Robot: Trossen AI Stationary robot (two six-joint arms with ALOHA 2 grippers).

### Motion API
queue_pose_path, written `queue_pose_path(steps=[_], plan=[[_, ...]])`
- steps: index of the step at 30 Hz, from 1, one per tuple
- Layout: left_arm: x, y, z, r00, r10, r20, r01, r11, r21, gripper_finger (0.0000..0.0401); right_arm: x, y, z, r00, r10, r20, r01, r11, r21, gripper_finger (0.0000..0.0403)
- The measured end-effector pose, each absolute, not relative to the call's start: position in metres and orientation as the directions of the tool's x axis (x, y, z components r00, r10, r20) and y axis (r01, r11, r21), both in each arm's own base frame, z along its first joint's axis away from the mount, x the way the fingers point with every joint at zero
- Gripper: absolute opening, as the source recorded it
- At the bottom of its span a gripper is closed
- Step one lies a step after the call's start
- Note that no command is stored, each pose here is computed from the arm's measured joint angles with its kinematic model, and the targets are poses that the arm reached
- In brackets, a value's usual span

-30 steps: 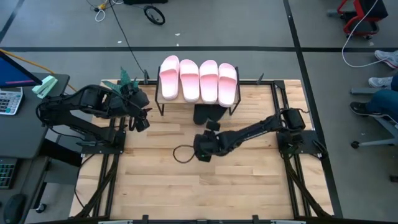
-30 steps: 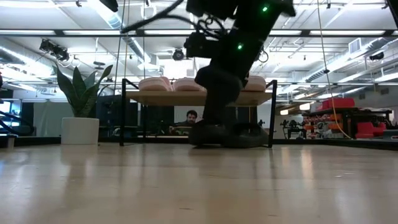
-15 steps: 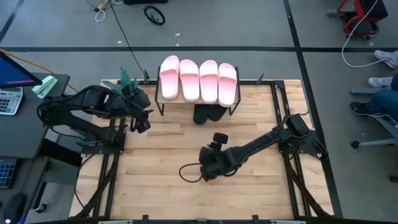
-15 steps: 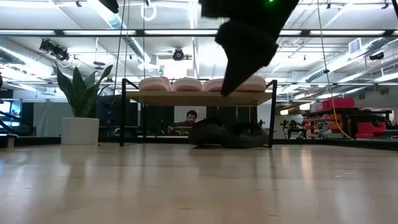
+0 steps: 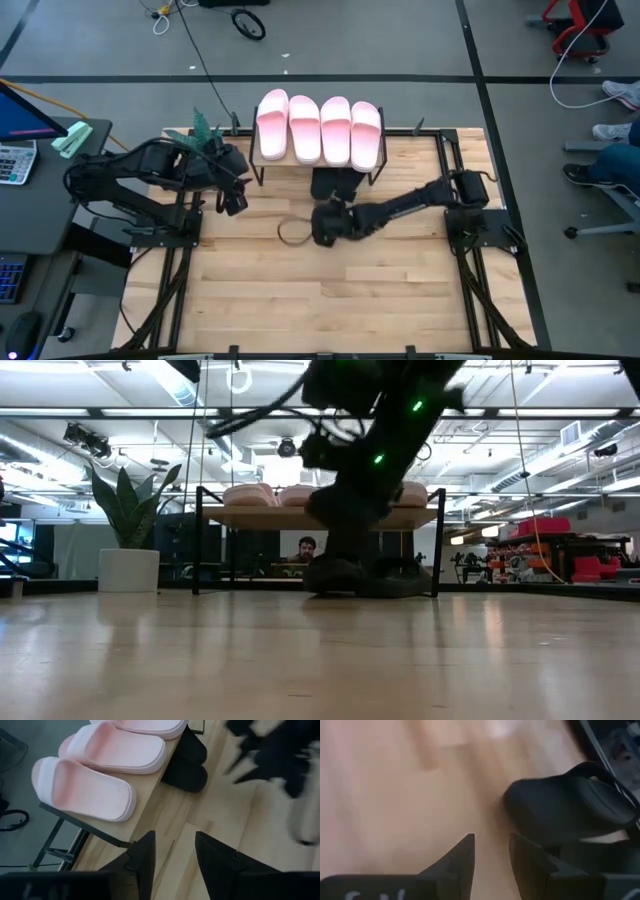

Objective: Pick and place slides into the shelf
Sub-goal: Put the black slides under the shelf

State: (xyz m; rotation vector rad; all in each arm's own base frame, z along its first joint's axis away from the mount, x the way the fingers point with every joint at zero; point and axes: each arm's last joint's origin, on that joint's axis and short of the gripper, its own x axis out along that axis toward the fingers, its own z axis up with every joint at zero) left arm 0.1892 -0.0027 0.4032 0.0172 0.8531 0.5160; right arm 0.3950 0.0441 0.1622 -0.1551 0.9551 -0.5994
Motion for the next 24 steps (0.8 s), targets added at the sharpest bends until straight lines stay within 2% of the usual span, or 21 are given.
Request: queue_pose_path(steps=[9,15,20,24], plan=[[0.188,-0.004,0.402,0.544,0.408,-0.733,-0.363,0.902,0.233,0.0153,0.398,-0.017,0.152,0.417,-0.531,-0.738,0.482,0.817,-0.315,0.0098],[0.188,-0.004,0.403,0.544,0.408,-0.733,-0.349,0.905,0.245,0.0146,0.403,-0.041,0.147,0.531,-0.456,-0.714,0.465,0.861,-0.205,0.008],[0.187,-0.004,0.401,0.528,0.41,-0.744,-0.344,0.904,0.253,0.014,0.403,-0.043,0.147,0.535,-0.452,-0.714,0.478,0.859,-0.186,0.0078],[0.182,-0.003,0.399,0.487,0.412,-0.77,-0.377,0.894,0.24,0.0138,0.402,-0.017,0.145,0.544,-0.391,-0.743,0.41,0.896,-0.171,0.0074]])
